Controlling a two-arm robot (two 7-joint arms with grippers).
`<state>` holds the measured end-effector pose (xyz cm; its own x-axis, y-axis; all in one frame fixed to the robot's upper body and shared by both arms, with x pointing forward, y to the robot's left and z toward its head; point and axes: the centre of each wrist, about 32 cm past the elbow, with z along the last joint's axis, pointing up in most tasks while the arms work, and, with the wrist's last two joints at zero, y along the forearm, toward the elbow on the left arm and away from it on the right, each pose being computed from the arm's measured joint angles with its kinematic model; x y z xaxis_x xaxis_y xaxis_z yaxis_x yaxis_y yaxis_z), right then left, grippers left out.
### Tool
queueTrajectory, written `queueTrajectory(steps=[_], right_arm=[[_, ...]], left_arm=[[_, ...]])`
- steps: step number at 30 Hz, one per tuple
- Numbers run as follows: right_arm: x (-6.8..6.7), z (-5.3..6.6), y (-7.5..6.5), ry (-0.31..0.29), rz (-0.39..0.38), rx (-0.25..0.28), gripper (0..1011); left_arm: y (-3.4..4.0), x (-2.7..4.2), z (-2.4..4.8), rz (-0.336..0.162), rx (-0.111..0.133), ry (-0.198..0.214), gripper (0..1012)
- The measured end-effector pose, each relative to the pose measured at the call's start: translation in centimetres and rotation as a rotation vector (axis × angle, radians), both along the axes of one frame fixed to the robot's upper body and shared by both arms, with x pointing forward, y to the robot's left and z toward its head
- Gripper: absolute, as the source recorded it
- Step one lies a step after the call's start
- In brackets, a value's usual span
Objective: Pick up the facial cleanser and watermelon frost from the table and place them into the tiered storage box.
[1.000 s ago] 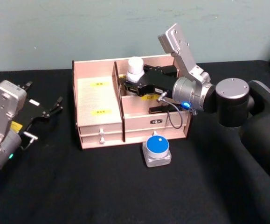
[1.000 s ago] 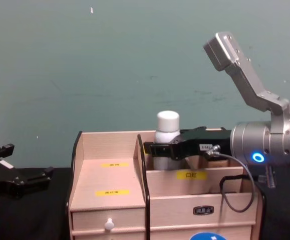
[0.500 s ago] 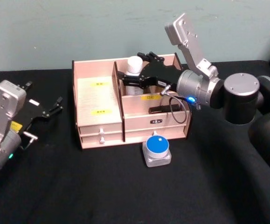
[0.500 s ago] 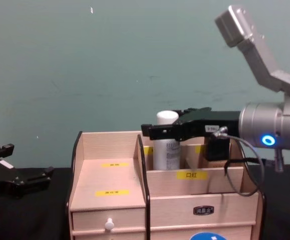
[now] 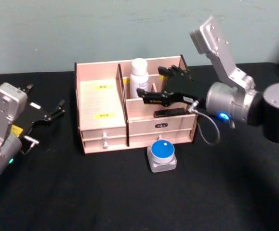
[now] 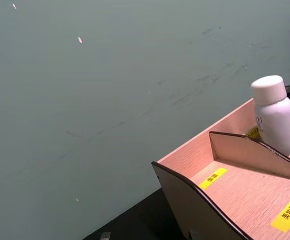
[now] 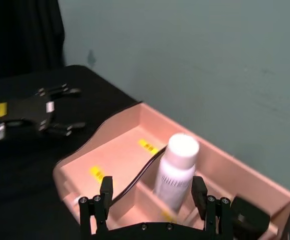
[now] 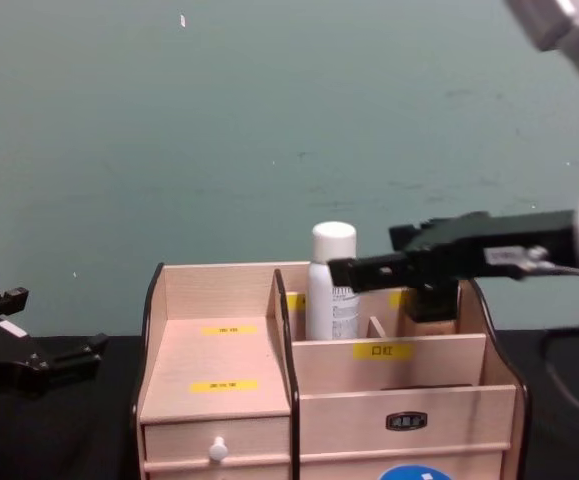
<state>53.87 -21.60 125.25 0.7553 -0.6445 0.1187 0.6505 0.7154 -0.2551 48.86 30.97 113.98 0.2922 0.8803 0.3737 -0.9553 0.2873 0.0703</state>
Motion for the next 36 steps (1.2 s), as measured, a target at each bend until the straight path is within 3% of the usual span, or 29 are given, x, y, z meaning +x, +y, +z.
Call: queueTrajectory(steps=[7, 11, 13, 17, 23, 36], right_arm=[[-3.8, -0.5, -1.6, 0.043, 0.012, -0.008, 1002], [-5.7, -1.6, -2.4, 0.086, -0.002, -0.016, 1002], [-6.8, -2.7, -3.0, 0.125, -0.018, -0.021, 1003], [-7.8, -4.0, -3.5, 0.167, -0.026, -0.027, 1002], [-8.7, -5.6, -3.4, 0.213, -0.015, -0.042, 1003], [-8.1, -7.5, -2.7, 0.241, -0.023, -0.083, 1003]], left_arm=[[0.00, 0.00, 0.00, 0.000, 0.000, 0.000, 1009], [0.00, 0.00, 0.00, 0.000, 0.000, 0.000, 1009], [0.00, 0.00, 0.00, 0.000, 0.000, 0.000, 1010], [0.00, 0.00, 0.00, 0.000, 0.000, 0.000, 1009], [0.00, 0.00, 0.00, 0.000, 0.000, 0.000, 1010], [0.00, 0.00, 0.00, 0.000, 0.000, 0.000, 1010]])
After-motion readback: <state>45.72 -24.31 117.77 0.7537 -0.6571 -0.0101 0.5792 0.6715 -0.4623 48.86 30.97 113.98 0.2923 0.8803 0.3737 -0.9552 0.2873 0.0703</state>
